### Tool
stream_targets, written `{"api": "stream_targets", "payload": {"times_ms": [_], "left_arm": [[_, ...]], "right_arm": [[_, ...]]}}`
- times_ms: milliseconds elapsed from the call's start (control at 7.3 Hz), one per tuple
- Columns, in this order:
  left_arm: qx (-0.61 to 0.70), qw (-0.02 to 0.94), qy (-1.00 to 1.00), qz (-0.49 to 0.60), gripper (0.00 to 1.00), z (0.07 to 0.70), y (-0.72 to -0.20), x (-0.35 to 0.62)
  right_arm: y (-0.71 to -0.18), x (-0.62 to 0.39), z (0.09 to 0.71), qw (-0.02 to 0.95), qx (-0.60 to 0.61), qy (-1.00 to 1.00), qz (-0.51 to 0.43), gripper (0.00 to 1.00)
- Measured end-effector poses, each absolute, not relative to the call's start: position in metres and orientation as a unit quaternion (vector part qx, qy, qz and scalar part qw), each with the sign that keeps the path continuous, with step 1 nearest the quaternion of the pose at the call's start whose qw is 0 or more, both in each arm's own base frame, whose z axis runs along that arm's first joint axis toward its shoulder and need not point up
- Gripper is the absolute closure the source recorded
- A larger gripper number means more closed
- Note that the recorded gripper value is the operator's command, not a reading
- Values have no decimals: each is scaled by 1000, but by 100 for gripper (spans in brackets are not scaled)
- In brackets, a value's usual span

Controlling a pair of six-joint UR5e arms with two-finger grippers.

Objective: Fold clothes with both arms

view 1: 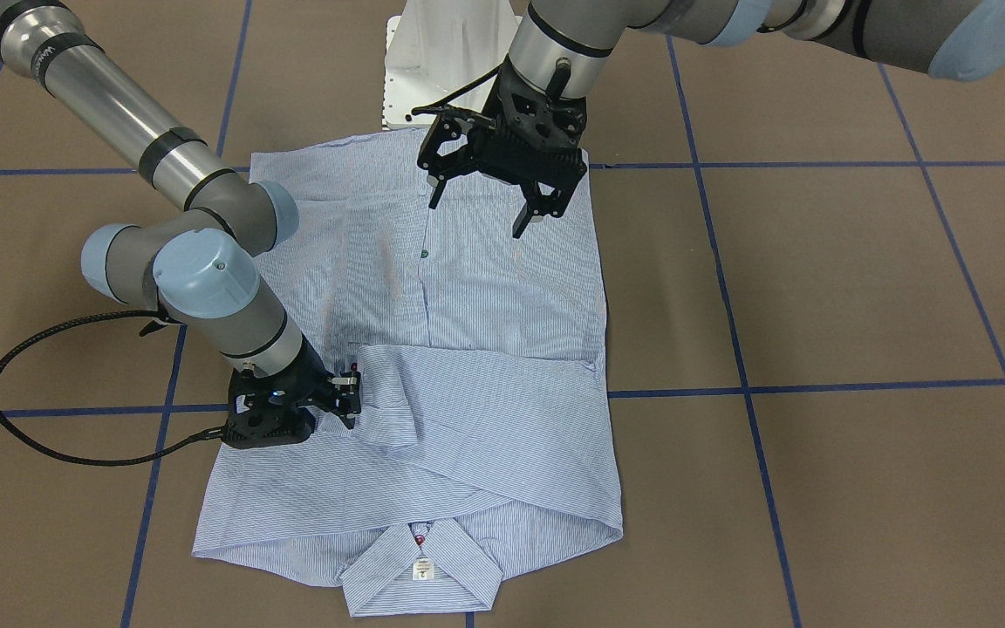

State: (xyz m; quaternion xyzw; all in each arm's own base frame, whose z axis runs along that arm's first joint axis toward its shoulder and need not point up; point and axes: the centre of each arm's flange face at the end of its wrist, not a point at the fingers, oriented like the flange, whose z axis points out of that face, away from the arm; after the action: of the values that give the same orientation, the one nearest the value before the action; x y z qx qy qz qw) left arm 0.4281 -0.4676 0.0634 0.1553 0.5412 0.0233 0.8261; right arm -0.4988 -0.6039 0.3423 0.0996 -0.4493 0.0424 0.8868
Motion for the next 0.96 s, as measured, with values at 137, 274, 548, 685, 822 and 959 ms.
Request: {"api": "stream_targets", "payload": {"times_ms": [137, 274, 548, 685, 822, 959], "left_arm": [[156, 826, 541, 23, 0, 63, -468, 428], [156, 826, 541, 24, 0, 63, -468, 428], [155, 826, 541, 23, 0, 64, -468, 428], [155, 827, 540, 23, 0, 64, -468, 429], [154, 827, 540, 23, 0, 65, -468, 429], [153, 828, 539, 22, 0, 67, -469, 430]], "right_arm": [[-603, -500, 343, 887, 99, -448, 44, 100], [-602, -500, 344, 888, 99, -448, 46, 100], [-604, -497, 344, 887, 99, -448, 49, 100], [-609, -491, 345, 887, 102, -448, 52, 100], [-615, -482, 347, 887, 105, -446, 56, 100], [-620, -474, 349, 888, 108, -444, 59, 100]]}}
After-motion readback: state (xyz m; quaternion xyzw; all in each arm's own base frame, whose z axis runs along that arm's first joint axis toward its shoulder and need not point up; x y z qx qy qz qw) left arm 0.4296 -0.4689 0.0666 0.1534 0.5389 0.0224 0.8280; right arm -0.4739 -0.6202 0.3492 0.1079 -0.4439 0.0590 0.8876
